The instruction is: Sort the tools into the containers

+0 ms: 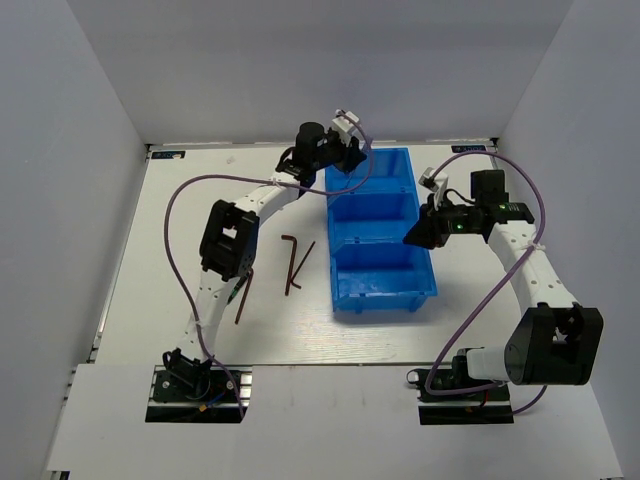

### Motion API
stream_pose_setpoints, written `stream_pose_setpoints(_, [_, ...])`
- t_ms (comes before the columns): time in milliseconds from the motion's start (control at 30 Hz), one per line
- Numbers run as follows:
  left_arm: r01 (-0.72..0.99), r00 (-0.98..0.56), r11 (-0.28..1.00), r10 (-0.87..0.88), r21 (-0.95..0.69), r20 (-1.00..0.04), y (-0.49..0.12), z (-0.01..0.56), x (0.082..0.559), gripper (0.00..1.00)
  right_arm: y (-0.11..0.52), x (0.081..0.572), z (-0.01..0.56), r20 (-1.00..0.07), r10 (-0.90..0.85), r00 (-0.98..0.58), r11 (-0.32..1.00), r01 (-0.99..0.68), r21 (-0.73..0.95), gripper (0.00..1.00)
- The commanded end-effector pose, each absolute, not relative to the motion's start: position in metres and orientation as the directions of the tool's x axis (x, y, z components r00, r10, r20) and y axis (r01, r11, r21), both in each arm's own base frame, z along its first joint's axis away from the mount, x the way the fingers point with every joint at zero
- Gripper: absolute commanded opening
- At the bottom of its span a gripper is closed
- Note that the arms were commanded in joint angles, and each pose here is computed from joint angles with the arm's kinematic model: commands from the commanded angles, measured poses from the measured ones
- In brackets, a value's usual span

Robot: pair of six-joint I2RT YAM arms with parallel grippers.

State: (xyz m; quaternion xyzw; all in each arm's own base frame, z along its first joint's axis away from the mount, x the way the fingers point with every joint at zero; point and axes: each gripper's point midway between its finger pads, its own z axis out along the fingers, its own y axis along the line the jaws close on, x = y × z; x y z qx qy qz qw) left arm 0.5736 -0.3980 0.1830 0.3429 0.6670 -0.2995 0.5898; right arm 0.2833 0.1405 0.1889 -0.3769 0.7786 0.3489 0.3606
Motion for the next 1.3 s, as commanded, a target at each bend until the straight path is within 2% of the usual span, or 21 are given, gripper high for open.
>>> stream_pose_setpoints(0, [0.799, -0.005, 0.601, 0.054, 0.029, -0.999, -0.400, 0.233, 0.574, 0.56, 0.143, 0.280, 0.196, -0.842, -0.328, -0.428, 0.455, -0.853, 0.256, 0.38])
stream_pose_setpoints(33, [0.793, -0.009, 0.609, 0.057, 0.027, -0.998, -0.397, 0.233, 0.574, 0.69, 0.143, 0.282, 0.198, -0.845, -0.332, -0.419, 0.451, -0.857, 0.248, 0.44])
stream_pose_setpoints(167, [0.751, 0.043, 0.658, 0.029, 0.051, -0.999, -0.377, 0.281, 0.559, 0.72, 0.145, 0.290, 0.203, -0.845, -0.341, -0.411, 0.429, -0.868, 0.249, 0.64])
stream_pose_setpoints(267, [0.717, 0.038, 0.695, 0.042, 0.057, -0.998, -0.361, 0.299, 0.548, 0.70, 0.149, 0.298, 0.212, -0.853, -0.340, -0.397, 0.394, -0.883, 0.254, 0.65])
stream_pose_setpoints(333, [0.682, -0.042, 0.731, 0.037, -0.001, -0.998, -0.332, 0.319, 0.533, 0.55, 0.154, 0.308, 0.217, -0.845, -0.340, -0.414, 0.386, -0.880, 0.276, 0.56])
stream_pose_setpoints(367, [0.640, -0.103, 0.768, 0.058, -0.022, -0.993, -0.319, 0.306, 0.526, 0.26, 0.155, 0.310, 0.218, -0.842, -0.340, -0.418, 0.379, -0.880, 0.284, 0.48])
stream_pose_setpoints(400, [0.581, -0.193, 0.813, 0.084, -0.045, -0.977, -0.297, 0.291, 0.518, 0.13, 0.161, 0.317, 0.222, -0.844, -0.348, -0.408, 0.371, -0.887, 0.276, 0.35])
stream_pose_setpoints(433, [0.535, -0.236, 0.843, 0.087, -0.054, -0.968, -0.283, 0.288, 0.508, 0.06, 0.163, 0.321, 0.222, -0.841, -0.349, -0.414, 0.376, -0.884, 0.279, 0.03])
stream_pose_setpoints(467, [0.483, -0.271, 0.875, 0.105, -0.041, -0.957, -0.259, 0.282, 0.486, 0.00, 0.165, 0.327, 0.224, -0.840, -0.357, -0.408, 0.389, -0.883, 0.263, 0.00])
stream_pose_setpoints(533, [0.413, -0.375, 0.910, 0.145, -0.025, -0.916, -0.230, 0.255, 0.455, 0.00, 0.181, 0.335, 0.222, -0.835, -0.377, -0.401, 0.378, -0.889, 0.257, 0.00])
stream_pose_setpoints(600, [0.203, -0.487, 0.979, 0.088, -0.015, -0.869, -0.178, 0.233, 0.426, 0.00, 0.190, 0.343, 0.222, -0.825, -0.398, -0.401, 0.387, -0.889, 0.246, 0.00])
stream_pose_setpoints(633, [0.132, -0.573, 0.991, 0.071, -0.007, -0.816, -0.156, 0.215, 0.405, 0.07, 0.201, 0.348, 0.230, -0.831, -0.401, -0.385, 0.368, -0.899, 0.239, 0.00])
stream_pose_setpoints(667, [0.073, -0.621, 0.997, 0.019, -0.034, -0.784, -0.147, 0.197, 0.387, 0.13, 0.209, 0.348, 0.228, -0.825, -0.406, -0.393, 0.351, -0.901, 0.256, 0.11])
stream_pose_setpoints(700, [0.071, -0.636, 0.996, 0.002, -0.056, -0.772, -0.145, 0.193, 0.374, 0.33, 0.213, 0.349, 0.230, -0.822, -0.398, -0.407, 0.350, -0.896, 0.274, 0.37])
stream_pose_setpoints(767, [0.135, -0.649, 0.981, -0.018, -0.138, -0.761, -0.147, 0.187, 0.342, 0.49, 0.227, 0.350, 0.237, -0.827, -0.392, -0.404, 0.303, -0.905, 0.298, 0.90])
stream_pose_setpoints(833, [0.180, -0.672, 0.970, 0.001, -0.162, -0.740, -0.148, 0.174, 0.320, 0.58, 0.240, 0.337, 0.251, -0.855, -0.371, -0.362, 0.190, -0.931, 0.312, 0.90])
stream_pose_setpoints(933, [0.184, -0.734, 0.974, 0.045, -0.134, -0.678, -0.137, 0.158, 0.299, 0.45, 0.249, 0.331, 0.254, -0.873, -0.383, -0.303, 0.112, -0.953, 0.282, 0.64])
stream_pose_setpoints(967, [0.174, -0.781, 0.978, 0.067, -0.113, -0.621, -0.132, 0.143, 0.288, 0.40, 0.250, 0.329, 0.252, -0.868, -0.395, -0.301, 0.102, -0.953, 0.284, 0.08])
stream_pose_setpoints(1000, [0.175, -0.822, 0.981, 0.096, -0.088, -0.562, -0.129, 0.125, 0.284, 0.36, 0.250, 0.330, 0.249, -0.863, -0.403, -0.303, 0.106, -0.953, 0.285, 0.00])
stream_pose_setpoints(1133, [0.165, -0.889, 0.985, 0.127, -0.049, -0.439, -0.122, 0.087, 0.268, 0.35, 0.250, 0.326, 0.247, -0.857, -0.408, -0.317, 0.112, -0.948, 0.297, 0.00])
stream_pose_setpoints(1267, [0.133, -0.910, 0.991, 0.118, -0.008, -0.396, -0.110, 0.063, 0.268, 0.39, 0.244, 0.317, 0.244, -0.854, -0.409, -0.321, 0.124, -0.947, 0.296, 0.00])
